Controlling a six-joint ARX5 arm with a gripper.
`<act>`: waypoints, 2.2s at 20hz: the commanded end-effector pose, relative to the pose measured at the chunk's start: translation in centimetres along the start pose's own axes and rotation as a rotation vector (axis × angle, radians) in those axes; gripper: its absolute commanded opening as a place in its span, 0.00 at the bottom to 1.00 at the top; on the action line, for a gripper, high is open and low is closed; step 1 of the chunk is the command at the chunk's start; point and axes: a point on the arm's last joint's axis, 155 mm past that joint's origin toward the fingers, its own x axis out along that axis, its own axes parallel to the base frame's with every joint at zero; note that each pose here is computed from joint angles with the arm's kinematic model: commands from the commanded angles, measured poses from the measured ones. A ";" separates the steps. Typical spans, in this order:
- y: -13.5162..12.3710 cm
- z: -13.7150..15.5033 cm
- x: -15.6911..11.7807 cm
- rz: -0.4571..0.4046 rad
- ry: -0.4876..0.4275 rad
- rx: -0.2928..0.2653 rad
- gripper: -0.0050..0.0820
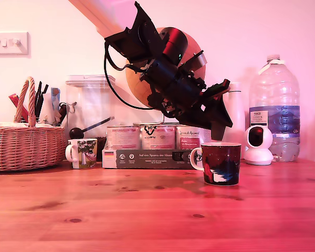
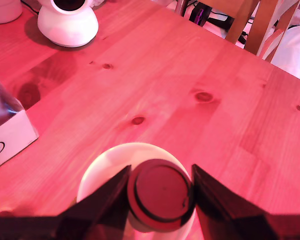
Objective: Pick up the coffee capsules on the table and drop them inside the coffee cup
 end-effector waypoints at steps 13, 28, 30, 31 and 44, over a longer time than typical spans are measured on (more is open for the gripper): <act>-0.6 -0.9 1.1 -0.033 0.015 -0.004 0.87; -1.2 0.8 -0.6 -0.033 0.029 0.051 0.03; -1.4 1.2 -1.5 -0.028 0.032 0.052 0.03; -1.5 1.3 -1.9 -0.023 0.040 0.068 0.03; 2.6 0.3 -5.5 0.121 0.125 0.058 0.03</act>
